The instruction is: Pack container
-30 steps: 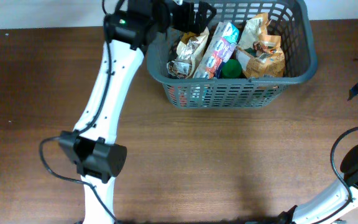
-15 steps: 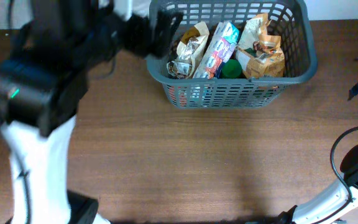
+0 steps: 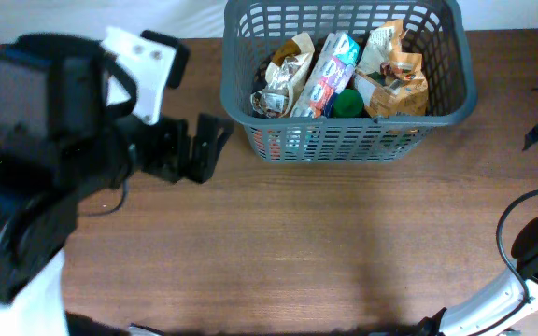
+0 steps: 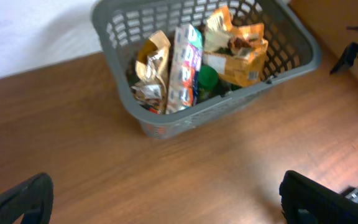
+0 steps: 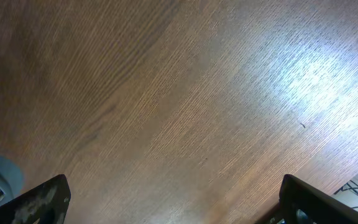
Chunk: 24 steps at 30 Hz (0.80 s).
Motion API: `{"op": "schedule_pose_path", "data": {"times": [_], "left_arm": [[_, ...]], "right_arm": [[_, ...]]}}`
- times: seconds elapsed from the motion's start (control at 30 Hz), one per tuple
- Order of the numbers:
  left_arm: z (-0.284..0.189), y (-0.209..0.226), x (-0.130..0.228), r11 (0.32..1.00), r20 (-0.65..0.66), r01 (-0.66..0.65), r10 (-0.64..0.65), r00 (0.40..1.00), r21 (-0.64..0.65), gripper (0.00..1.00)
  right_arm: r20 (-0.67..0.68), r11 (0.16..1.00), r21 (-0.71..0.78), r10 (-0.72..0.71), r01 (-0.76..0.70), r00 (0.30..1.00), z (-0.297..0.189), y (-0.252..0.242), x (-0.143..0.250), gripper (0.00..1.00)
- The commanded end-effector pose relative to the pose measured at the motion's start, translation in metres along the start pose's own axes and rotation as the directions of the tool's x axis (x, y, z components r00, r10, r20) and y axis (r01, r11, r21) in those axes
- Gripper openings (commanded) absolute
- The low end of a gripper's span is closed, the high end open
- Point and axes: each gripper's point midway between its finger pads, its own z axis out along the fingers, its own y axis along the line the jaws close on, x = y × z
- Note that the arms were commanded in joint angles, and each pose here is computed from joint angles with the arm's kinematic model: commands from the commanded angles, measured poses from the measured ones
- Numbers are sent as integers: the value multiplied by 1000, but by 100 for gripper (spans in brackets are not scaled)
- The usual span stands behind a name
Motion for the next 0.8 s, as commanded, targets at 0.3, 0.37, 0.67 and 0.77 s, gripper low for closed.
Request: {"op": "schedule_pose_path", "data": {"times": [0.3, 0.37, 0.67, 0.77], "left_arm": [[-51, 7, 63, 996, -11, 44, -44, 999, -74, 99], [-57, 7, 83, 994, -25, 76, -78, 997, -76, 99], [-84, -5, 140, 984, 60, 178, -178, 982, -2, 99], [-84, -4, 157, 981, 59, 196, -196, 979, -2, 99]], "right_arm": [[1, 1000, 9, 14, -14, 1000, 0, -2, 1, 99], [1, 1000, 9, 14, -14, 1000, 0, -2, 1, 99], [1, 1000, 9, 13, -13, 1000, 0, -2, 1, 99], [1, 1000, 9, 13, -13, 1000, 0, -2, 1, 99]]}}
